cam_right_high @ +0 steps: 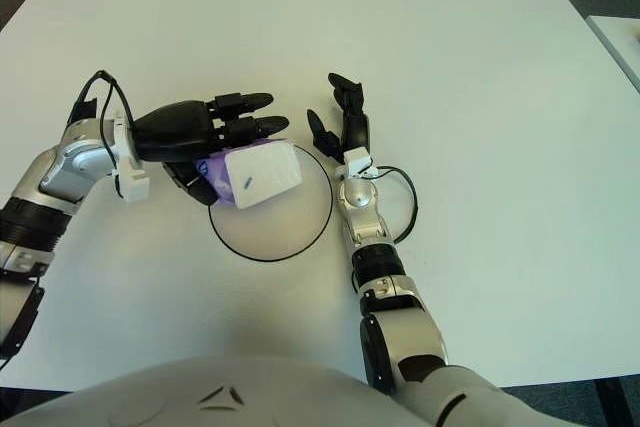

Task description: Put the tissue paper into the plate.

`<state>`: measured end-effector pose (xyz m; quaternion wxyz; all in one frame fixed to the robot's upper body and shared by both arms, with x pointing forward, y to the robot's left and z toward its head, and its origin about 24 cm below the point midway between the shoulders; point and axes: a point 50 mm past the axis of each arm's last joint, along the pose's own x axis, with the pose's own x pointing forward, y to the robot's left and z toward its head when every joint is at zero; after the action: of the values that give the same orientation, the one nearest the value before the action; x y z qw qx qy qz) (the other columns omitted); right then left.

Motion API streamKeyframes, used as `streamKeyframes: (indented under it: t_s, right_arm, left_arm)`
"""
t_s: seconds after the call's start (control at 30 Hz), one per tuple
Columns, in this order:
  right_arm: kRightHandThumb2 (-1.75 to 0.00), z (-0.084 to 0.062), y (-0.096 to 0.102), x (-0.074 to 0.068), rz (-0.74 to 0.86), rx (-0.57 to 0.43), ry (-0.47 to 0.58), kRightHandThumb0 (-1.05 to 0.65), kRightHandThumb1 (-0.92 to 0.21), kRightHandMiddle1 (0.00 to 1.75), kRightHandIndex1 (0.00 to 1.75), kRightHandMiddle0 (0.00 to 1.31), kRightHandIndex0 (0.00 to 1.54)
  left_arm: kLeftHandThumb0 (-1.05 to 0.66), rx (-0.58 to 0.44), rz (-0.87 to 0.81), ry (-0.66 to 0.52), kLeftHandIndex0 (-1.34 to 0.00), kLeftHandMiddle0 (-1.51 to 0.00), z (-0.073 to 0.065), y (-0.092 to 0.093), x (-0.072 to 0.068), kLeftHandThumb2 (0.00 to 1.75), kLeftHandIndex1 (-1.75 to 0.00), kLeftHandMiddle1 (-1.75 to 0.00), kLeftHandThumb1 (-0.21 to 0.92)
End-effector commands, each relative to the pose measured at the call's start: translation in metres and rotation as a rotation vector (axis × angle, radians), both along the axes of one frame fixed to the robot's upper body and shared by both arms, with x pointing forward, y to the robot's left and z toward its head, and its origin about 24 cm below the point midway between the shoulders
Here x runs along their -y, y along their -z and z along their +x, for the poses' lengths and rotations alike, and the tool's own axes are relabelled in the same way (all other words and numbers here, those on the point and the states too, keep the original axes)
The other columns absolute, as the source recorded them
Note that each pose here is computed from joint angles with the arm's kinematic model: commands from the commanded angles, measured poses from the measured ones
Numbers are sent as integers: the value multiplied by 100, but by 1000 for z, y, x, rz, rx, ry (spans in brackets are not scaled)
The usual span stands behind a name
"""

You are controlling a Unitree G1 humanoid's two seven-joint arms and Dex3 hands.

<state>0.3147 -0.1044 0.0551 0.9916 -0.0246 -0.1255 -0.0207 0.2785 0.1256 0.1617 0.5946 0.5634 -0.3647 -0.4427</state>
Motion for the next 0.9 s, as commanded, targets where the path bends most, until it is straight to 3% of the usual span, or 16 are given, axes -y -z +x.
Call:
streamKeyframes:
  t_s: [0.0,0.37,0.87]
  right_arm:
    - [-45,-33,63,6,-6,-283,30,-63,-92,72,60,0,10]
    - [-48,-34,63,5,0,-291,37,-63,-92,76,60,0,12]
    - [-52,-34,63,0,3,-301,32,-64,-92,78,56,0,14]
  left_arm:
    - [-105,-51,126,4,0,0,5,-1,3,88,-3,0,92]
    - [-105,-192,385,40,0,0,17,-16,19,95,0,0,92]
    - [-105,-227,553,70,0,0,10,-20,34,83,0,0,92]
